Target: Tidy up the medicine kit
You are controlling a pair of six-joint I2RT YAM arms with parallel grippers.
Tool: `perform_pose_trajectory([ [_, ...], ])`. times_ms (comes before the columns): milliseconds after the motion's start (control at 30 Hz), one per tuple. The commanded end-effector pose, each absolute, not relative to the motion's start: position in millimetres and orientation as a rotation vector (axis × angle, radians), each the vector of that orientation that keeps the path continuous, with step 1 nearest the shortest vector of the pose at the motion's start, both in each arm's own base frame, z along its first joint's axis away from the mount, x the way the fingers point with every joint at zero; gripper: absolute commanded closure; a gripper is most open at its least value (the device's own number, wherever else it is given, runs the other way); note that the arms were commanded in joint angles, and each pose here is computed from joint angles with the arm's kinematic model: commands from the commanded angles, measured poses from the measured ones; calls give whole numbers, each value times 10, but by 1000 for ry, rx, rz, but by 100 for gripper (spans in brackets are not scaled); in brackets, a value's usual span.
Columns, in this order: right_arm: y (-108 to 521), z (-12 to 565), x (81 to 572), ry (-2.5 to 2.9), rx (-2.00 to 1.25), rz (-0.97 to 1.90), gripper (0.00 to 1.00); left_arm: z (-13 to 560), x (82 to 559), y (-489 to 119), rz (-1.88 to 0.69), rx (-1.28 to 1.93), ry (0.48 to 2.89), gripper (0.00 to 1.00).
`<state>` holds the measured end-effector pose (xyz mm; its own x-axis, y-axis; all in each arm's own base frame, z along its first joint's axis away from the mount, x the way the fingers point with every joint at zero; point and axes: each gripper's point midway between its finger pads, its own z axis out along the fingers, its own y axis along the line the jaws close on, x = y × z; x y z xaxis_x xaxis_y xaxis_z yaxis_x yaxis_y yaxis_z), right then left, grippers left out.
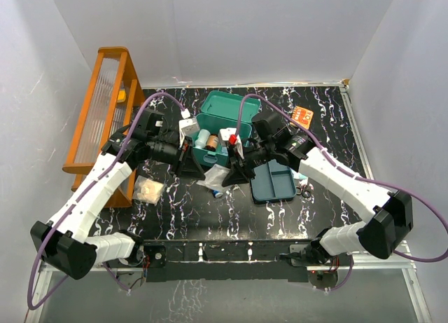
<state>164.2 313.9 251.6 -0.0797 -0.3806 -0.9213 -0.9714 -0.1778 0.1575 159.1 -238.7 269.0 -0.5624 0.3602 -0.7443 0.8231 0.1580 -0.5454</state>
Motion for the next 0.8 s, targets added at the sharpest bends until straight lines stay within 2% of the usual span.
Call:
perform_pose_trajectory([
  [0, 3139, 2790, 1603, 1451, -1559, 1275, 85, 2776, 1563, -2385, -1395, 1126, 1958, 91],
  [33, 3136, 2796, 1587, 1458, -1552, 1287, 88, 2775, 1573, -2388, -1393, 1122, 1958, 88],
  [167, 3123, 2788, 1579, 1520, -1484, 1302, 92, 2819, 1695, -2402, -1327, 1063, 1944, 50],
  [267, 3110, 2742, 1654, 1588, -1396, 1260, 92, 2872, 1886, -2374, -1197, 979, 1922, 34],
  [367, 3094, 2722, 1813, 1686, -1227, 1198, 91, 2870, 2158, -2300, -1041, 819, 1911, 27],
  [500, 3054, 2833, 2208, 1785, -878, 1078, 93, 2949, 2540, -2081, -820, 570, 1862, 23],
  [567, 3027, 2958, 2430, 1787, -671, 1045, 97, 2960, 2724, -1905, -695, 442, 1851, 22],
  [667, 2914, 3043, 2729, 1806, -424, 958, 96, 2983, 2935, -1609, -516, 278, 1812, 21],
  [767, 2878, 3109, 2917, 1851, -288, 912, 83, 3022, 3043, -1405, -420, 159, 1758, 19],
])
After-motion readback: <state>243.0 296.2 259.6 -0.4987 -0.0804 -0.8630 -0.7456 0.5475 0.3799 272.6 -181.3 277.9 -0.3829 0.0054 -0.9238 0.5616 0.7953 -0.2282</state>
